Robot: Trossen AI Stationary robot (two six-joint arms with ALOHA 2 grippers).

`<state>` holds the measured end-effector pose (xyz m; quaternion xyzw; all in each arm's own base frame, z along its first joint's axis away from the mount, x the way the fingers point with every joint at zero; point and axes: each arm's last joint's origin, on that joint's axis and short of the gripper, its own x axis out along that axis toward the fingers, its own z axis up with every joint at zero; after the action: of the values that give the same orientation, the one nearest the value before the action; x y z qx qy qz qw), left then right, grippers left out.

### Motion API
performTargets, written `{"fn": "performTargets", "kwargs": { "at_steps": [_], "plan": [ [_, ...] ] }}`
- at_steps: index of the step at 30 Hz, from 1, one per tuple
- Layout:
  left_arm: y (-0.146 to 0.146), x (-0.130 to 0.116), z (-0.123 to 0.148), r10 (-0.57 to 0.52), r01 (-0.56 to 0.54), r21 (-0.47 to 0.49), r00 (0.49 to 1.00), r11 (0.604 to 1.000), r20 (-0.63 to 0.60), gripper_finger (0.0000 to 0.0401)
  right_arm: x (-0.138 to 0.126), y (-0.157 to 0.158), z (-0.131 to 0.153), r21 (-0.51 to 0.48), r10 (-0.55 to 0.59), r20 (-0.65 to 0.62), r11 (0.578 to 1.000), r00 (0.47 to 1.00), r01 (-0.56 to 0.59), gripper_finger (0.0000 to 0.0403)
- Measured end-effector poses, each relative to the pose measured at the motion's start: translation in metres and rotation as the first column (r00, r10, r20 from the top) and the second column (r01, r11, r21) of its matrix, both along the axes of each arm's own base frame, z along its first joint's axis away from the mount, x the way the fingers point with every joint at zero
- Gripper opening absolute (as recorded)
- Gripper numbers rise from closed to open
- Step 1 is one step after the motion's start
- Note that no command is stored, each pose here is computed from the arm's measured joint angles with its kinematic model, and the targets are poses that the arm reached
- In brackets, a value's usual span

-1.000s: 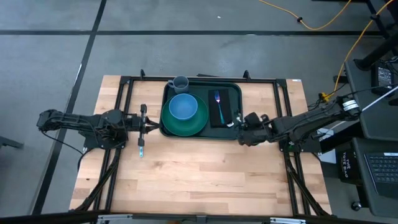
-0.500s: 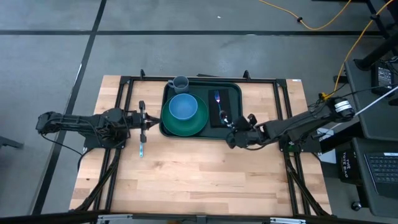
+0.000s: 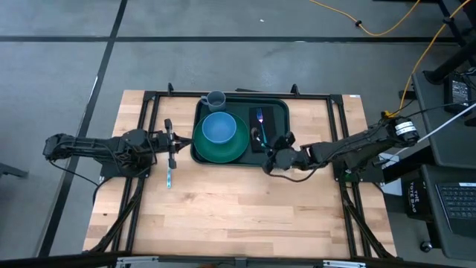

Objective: Set up tray
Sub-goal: Put the green spoon on top of the black napkin to the left of the purple fork

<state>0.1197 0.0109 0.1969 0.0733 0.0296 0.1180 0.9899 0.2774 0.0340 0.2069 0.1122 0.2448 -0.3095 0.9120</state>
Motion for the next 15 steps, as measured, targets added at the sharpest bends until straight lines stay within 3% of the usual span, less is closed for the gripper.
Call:
{"fn": "performTargets", "kwargs": {
  "at_steps": [15],
  "plan": [
    [0.000, 0.000, 0.000, -0.001, 0.002, 0.035, 1.000, 0.999, -0.009, 0.0004, 0.008, -0.023, 0.007, 0.023, -0.038, 0.084, 0.999, 0.996, 0.036, 0.0047]
  ]
}}
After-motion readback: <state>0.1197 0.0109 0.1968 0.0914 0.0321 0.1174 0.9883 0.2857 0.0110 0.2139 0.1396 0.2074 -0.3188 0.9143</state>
